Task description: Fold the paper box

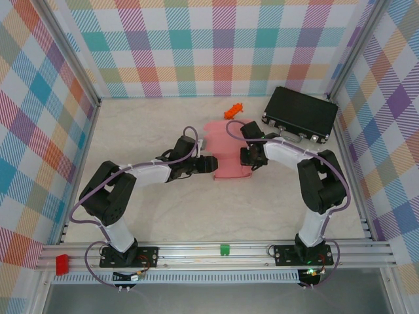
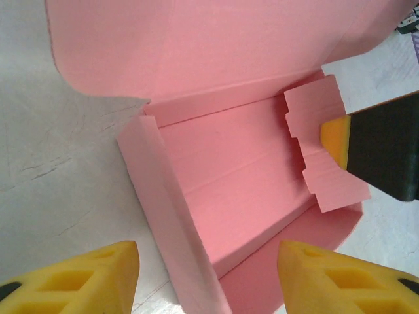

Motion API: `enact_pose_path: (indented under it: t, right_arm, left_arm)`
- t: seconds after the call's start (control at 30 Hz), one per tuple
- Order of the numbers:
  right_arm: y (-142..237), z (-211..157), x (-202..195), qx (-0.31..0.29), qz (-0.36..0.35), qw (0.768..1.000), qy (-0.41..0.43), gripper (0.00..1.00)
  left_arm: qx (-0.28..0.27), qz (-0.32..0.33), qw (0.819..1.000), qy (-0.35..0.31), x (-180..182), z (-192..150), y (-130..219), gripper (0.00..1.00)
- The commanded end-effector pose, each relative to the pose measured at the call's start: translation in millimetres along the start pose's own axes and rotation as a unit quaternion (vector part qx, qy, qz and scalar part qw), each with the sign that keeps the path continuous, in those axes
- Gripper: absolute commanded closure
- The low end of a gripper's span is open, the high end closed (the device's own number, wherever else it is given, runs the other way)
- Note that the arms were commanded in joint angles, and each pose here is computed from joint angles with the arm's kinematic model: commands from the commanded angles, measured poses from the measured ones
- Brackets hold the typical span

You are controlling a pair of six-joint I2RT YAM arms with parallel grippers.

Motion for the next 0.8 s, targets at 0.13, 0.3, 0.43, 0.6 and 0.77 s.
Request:
enact_pose_path:
  t: [0.13, 0.3, 0.43, 0.6, 0.77]
  right_arm:
    - [-10, 0, 2, 0.008, 0.025, 1.000, -0.016, 0.69]
    - [-16, 0, 2, 0.015, 0.021, 1.000, -0.013, 0.71]
    - [-16, 0, 1, 0.013, 0.021, 1.000, -0.016, 0.69]
    - [-15, 3, 1, 0.007, 0.038, 0.999, -0.027, 0.69]
    - [-12, 6, 0, 0.001, 0.053, 0.998, -0.037, 0.63]
  left_arm:
    - [0.009, -0.002, 1.000, -0.010, -2, 1, -4, 0.43]
    - [0.012, -0.004, 1.000, -0.008, -1, -1, -6, 0.44]
    - [0.014, -0.005, 1.000, -0.006, 0, -2, -7, 0.44]
    - [0.015, -0.005, 1.000, -0.005, 0, -3, -7, 0.44]
    - [0.014, -0.005, 1.000, -0.005, 0, -3, -6, 0.44]
Point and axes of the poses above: each hand's point on the last joint's axis, 136 mm out from that joint toward the fingers, its own y axis back along the fingers, its own x axis along the line the jaws close on, z = x × y, the point moved 8 cm from there along y, back along the fingers, and after that the axes turned 8 degrees about y, right-handed, at the moved point
